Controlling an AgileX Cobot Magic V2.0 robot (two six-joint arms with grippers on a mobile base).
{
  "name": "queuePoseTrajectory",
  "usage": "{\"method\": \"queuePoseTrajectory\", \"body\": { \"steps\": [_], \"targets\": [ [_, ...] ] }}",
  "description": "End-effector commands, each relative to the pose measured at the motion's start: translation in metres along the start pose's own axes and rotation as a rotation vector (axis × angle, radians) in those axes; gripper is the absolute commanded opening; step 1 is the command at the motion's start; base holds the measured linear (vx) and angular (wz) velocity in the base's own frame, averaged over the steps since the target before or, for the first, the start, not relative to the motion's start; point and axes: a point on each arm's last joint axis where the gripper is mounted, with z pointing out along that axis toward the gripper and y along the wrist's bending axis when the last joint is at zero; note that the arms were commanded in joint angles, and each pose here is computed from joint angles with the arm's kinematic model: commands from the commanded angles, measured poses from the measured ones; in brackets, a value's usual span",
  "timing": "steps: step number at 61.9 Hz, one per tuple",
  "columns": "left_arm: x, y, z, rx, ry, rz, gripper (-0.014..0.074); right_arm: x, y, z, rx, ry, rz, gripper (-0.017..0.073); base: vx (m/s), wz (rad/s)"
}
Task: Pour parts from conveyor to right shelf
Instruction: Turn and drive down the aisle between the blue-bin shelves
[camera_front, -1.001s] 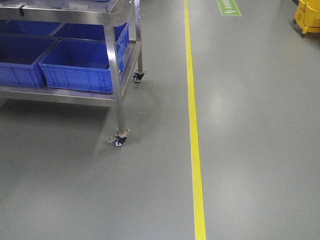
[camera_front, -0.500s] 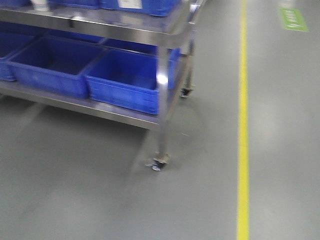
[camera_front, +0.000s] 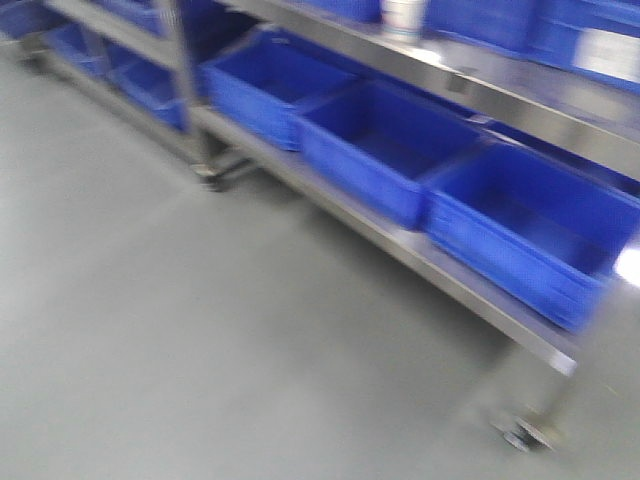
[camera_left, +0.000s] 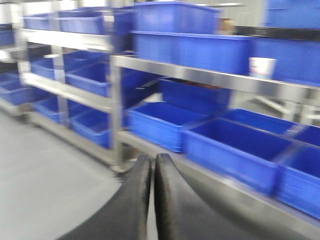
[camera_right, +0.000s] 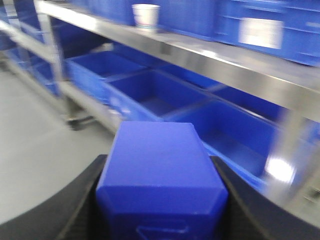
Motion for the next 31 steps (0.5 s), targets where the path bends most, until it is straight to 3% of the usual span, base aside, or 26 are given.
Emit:
{"method": "queuePoseTrajectory", "body": {
  "steps": [1, 31],
  "targets": [
    [0.0029, -0.0001, 0.0, 0.005, -0.056, -0.012, -0.0006, -0.0161, -0.0002, -0.0015, 0.004, -0.094, -0.011, -0.0005, 0.29, 0.96],
    [0.0029, -0.0001, 0.0, 0.005, -0.056, -0.012, -0.0006, -0.0161, -0.0002, -0.0015, 0.004, -0.094, -0.011, -0.0005, 0.26, 0.82]
  ]
}}
